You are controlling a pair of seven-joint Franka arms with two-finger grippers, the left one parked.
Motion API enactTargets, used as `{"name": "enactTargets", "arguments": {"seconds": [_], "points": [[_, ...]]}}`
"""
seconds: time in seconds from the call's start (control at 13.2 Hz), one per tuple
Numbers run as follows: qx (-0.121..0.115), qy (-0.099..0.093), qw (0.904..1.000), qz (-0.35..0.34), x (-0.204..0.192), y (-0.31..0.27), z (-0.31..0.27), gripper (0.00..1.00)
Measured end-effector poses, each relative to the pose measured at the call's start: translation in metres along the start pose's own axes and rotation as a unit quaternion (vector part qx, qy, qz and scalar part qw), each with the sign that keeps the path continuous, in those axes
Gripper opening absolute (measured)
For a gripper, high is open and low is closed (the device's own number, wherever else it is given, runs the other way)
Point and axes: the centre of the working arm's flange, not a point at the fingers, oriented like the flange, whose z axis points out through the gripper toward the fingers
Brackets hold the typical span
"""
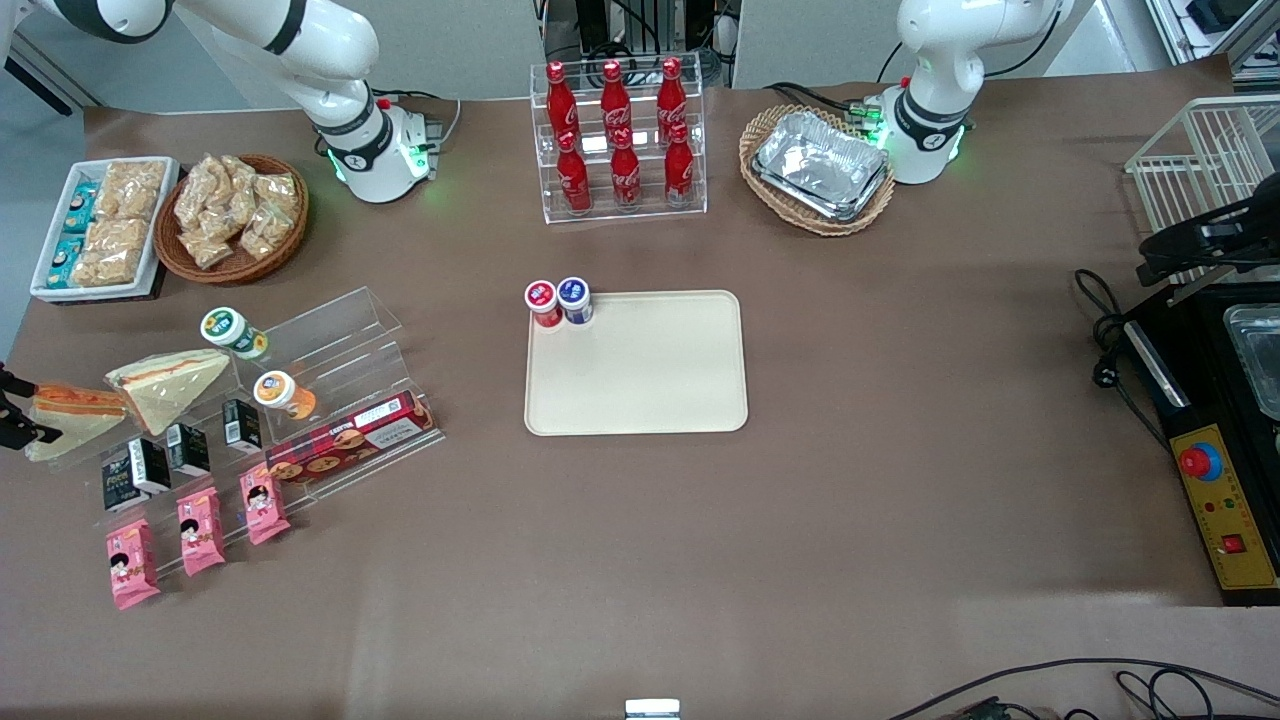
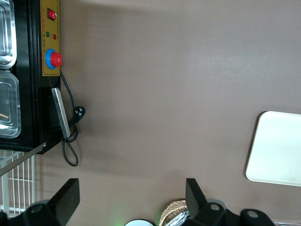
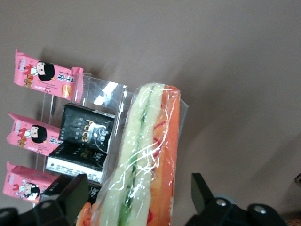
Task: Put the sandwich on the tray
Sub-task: 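Close the right gripper on the sandwich's wrapped edge, then lift the sandwich off the rack and carry it toward the cream tray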
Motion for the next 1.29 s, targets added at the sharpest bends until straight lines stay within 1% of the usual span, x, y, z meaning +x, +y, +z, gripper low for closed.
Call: {"name": "enactTargets", "arguments": {"seconds": [0.08, 0.15, 0.23, 0.38, 0.46, 0.53, 0.61, 0.68, 0.84, 0.91, 1.14, 1.29], "points": [[0.0, 0.0, 1.0, 0.0, 0.0, 0.0, 0.0, 0.97], [0.0, -0.002, 1.0, 0.0, -0.001, 0.0, 0.002, 0.93], [0.003, -0.006, 1.0, 0.001, -0.002, -0.002, 0.006, 0.83], [0.005, -0.012, 0.9999, 0.001, -0.003, -0.004, 0.012, 0.8], [0.005, -0.013, 0.9999, -0.002, -0.003, -0.005, 0.013, 0.69], [0.005, -0.013, 0.9999, -0.008, -0.003, -0.005, 0.013, 0.56], [0.006, -0.012, 0.9998, -0.018, -0.003, -0.005, 0.012, 0.45], [0.006, -0.011, 0.9996, -0.026, -0.003, -0.006, 0.011, 0.41], [0.007, -0.008, 0.9992, -0.038, -0.002, -0.007, 0.007, 0.39], [0.008, -0.01, 0.999, -0.042, -0.002, -0.009, 0.002, 0.39], [0.006, -0.039, 0.9962, -0.077, -0.008, -0.026, -0.039, 0.39], [0.005, -0.044, 0.9906, -0.129, -0.017, -0.046, -0.07, 0.39]]}}
